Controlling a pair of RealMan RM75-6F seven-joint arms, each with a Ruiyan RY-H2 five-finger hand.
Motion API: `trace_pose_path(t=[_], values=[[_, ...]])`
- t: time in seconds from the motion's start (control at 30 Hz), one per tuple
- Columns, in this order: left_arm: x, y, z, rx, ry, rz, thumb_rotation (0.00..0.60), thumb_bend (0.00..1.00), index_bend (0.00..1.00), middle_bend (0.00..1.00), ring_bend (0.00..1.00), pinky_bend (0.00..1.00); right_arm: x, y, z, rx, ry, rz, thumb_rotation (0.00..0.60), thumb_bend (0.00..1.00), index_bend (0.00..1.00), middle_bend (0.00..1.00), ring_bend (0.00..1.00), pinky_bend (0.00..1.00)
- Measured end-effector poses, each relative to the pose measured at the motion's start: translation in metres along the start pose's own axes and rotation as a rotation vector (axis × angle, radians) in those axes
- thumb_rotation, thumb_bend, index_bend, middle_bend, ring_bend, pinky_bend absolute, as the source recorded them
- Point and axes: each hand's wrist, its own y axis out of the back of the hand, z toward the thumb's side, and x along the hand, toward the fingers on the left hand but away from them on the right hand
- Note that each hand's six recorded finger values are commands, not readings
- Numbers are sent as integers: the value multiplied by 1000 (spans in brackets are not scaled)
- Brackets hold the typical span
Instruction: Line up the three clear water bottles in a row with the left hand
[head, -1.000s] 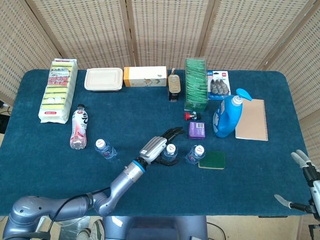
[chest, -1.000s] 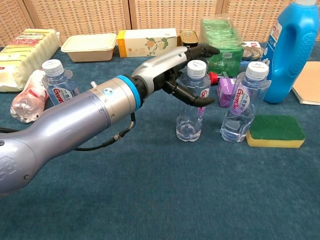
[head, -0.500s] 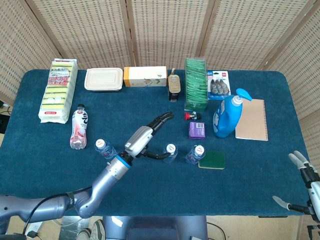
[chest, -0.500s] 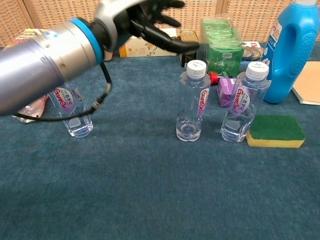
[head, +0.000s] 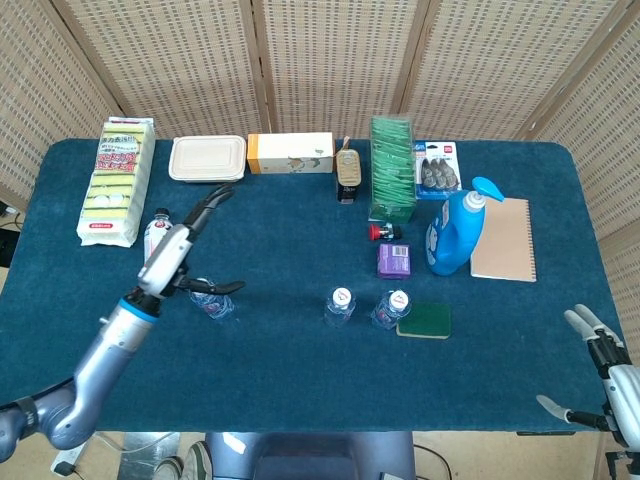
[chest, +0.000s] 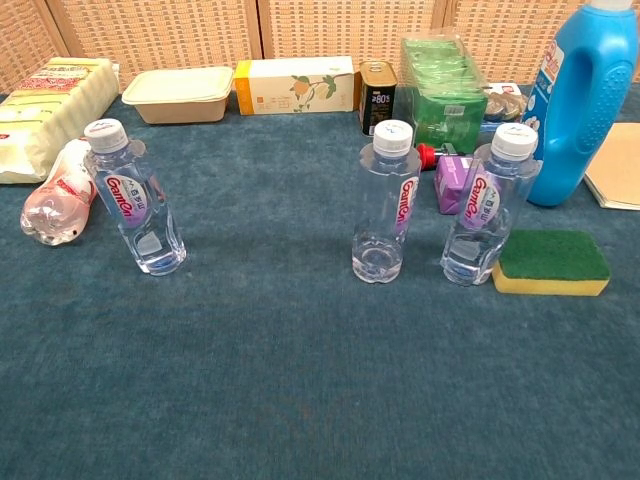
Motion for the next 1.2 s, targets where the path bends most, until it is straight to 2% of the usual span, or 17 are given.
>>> trace_pose_path(t=[0.17, 0.27, 0.37, 0.53, 0.87, 1.2], values=[[-48, 30, -39, -20, 65, 17, 600, 55, 0, 0, 0, 22, 1, -2, 2, 4, 6, 6, 600, 0, 8, 0, 0, 0], [-70, 41, -65, -12, 113, 25, 600, 54, 0, 0, 0, 22, 2, -3, 5, 7, 13, 9, 600, 0, 8, 0, 0, 0], [-87, 43, -90, -19, 153, 24, 600, 54, 0, 0, 0, 23, 3, -5, 7, 9, 18, 17, 600, 0, 8, 0, 0, 0], [-97, 20, -121, -69, 176, 5, 600, 65, 0, 0, 0, 23, 2, -7, 8, 9, 20, 23, 600, 0, 8, 0, 0, 0], [-86, -50, -155, -162, 175, -50, 600, 78, 0, 0, 0, 33, 0, -5, 4, 4, 6, 21, 600, 0, 8, 0, 0, 0], [-75, -73, -167, -193, 185, -54, 600, 116, 0, 0, 0, 106, 0, -5, 2, 0, 4, 23, 600, 0, 8, 0, 0, 0]])
